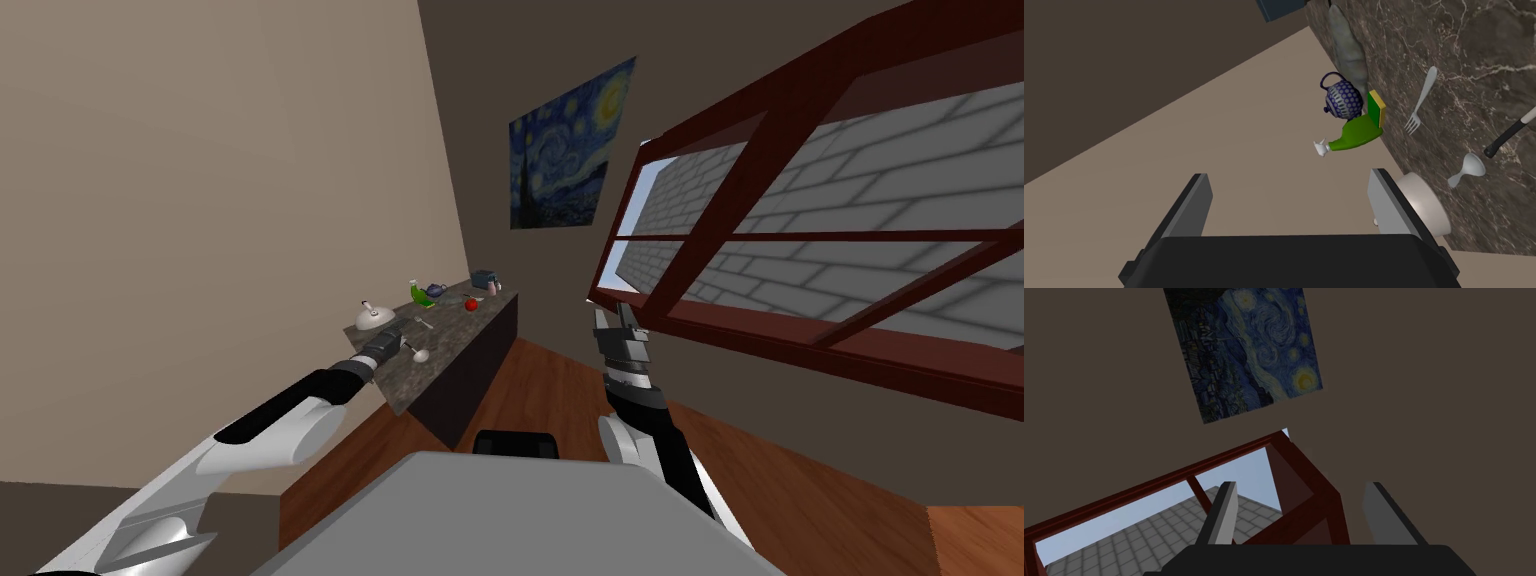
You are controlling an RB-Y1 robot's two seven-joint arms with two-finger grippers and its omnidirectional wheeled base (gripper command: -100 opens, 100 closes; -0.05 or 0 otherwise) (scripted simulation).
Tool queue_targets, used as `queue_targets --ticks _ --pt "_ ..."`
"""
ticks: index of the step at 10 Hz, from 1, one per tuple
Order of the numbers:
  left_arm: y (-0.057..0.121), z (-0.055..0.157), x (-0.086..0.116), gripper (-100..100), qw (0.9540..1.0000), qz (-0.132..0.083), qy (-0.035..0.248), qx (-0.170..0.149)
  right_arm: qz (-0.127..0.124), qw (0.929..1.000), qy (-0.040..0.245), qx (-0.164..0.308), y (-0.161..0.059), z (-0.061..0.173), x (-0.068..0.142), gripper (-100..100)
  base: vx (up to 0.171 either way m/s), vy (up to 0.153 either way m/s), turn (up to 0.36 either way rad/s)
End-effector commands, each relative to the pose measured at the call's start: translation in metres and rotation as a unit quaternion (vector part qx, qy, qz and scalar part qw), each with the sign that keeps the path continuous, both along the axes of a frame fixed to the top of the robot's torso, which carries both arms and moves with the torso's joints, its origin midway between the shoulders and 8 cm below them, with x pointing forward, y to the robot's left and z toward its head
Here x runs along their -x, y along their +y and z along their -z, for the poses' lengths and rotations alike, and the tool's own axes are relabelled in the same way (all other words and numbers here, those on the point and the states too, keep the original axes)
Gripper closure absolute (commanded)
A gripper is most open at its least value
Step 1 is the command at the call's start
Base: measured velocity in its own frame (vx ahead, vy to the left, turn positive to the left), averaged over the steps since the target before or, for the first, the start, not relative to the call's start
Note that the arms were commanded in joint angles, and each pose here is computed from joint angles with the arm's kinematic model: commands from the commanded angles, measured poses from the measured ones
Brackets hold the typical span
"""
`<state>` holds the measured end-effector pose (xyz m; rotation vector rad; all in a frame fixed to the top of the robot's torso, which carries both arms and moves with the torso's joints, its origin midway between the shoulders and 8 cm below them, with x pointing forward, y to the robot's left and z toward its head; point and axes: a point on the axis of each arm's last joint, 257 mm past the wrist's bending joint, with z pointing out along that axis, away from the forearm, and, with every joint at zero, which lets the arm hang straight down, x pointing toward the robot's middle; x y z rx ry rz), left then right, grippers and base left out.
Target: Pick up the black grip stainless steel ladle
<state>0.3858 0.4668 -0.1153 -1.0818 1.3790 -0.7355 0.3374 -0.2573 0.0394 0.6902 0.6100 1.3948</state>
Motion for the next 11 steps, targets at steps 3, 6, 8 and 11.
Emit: queue_targets --ticks 3,6,8,11 --pt "0.023 0.015 0.002 -100 0.9985 -0.011 0.053 -0.009 0.0 1.0 0.0 0.0 0.0 0.0 0.0 0 0.0 -0.003 -0.075" --pt "0.038 0.032 0.008 -100 0.9946 -0.021 0.101 -0.011 0.0 1.0 0.0 0.0 0.0 0.0 0.0 0 0.005 0.001 -0.103" --pt "0.051 0.039 0.011 -100 0.991 -0.026 0.13 -0.014 0.0 1.0 0.0 0.0 0.0 0.0 0.0 0 0.007 0.001 -0.063" --pt "0.063 0.053 0.018 -100 0.9841 -0.033 0.174 -0.014 0.0 1.0 0.0 0.0 0.0 0.0 0.0 0 0.01 0.006 -0.057"
